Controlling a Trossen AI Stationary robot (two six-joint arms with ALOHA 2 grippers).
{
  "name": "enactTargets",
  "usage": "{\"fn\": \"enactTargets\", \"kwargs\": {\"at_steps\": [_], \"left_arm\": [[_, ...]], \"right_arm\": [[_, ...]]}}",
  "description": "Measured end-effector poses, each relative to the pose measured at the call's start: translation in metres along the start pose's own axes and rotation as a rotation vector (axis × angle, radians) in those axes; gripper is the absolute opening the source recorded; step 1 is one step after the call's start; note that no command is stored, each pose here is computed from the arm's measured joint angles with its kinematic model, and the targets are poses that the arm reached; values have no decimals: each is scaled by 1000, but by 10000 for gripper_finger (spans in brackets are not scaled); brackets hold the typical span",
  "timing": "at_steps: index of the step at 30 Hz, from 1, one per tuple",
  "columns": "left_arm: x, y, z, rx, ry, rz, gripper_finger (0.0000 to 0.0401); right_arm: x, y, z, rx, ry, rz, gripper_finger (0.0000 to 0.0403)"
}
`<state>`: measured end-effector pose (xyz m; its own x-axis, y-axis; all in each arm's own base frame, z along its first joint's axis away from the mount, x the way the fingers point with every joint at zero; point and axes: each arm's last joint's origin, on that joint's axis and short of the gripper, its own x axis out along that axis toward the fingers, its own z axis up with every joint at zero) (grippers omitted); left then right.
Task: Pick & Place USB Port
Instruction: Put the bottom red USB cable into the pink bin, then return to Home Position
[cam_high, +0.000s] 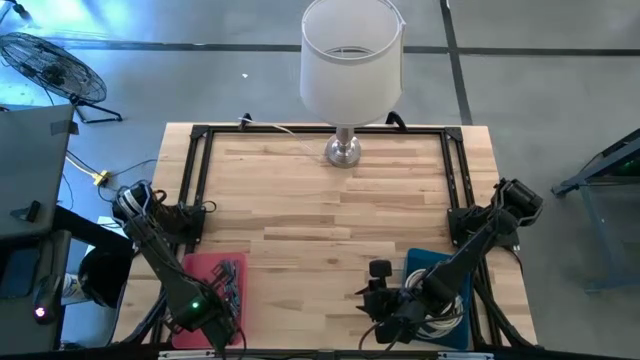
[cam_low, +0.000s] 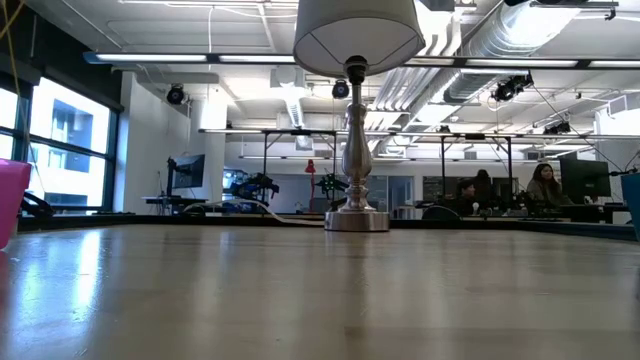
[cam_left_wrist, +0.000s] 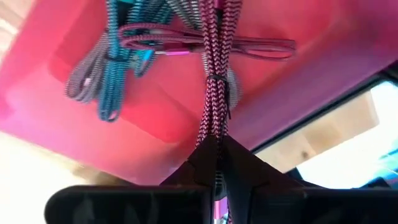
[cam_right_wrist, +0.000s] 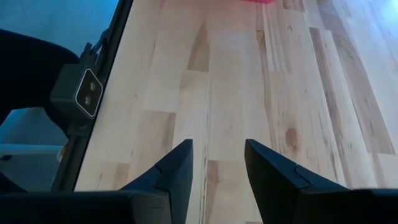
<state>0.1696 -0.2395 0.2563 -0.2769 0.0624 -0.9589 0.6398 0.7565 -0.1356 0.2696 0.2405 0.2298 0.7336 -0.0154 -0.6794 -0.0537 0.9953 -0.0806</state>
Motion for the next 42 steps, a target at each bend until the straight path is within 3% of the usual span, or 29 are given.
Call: {"fn": "enactTargets", "kwargs": {"at_steps": [12, 18, 22, 28, 33, 38, 42], "left_arm": [[0, 3, 1, 8, -24, 119, 29], [-1, 8, -2, -129, -31, 269, 97], [-1, 9, -4, -177, -18, 288, 156], [-2, 12, -4, -116, -26, 378, 211], [-5, 17, -4, -96, -72, 592, 213], [-14, 25, -2, 19, -121, 984, 195], [-23, 44, 0, 133, -39, 1223, 173]], "right_arm": [[0, 0, 0, 0, -1, 0, 138], [0, 0, 0, 0, -1, 0, 138], [0, 0, 0, 1, -1, 1, 138], [0, 0, 0, -4, -2, 0, 138], [-1, 0, 3, -115, -8, 2, 138], [-7, 1, 16, -231, -68, -57, 138], [-14, -2, 29, -336, -113, -158, 138]]}}
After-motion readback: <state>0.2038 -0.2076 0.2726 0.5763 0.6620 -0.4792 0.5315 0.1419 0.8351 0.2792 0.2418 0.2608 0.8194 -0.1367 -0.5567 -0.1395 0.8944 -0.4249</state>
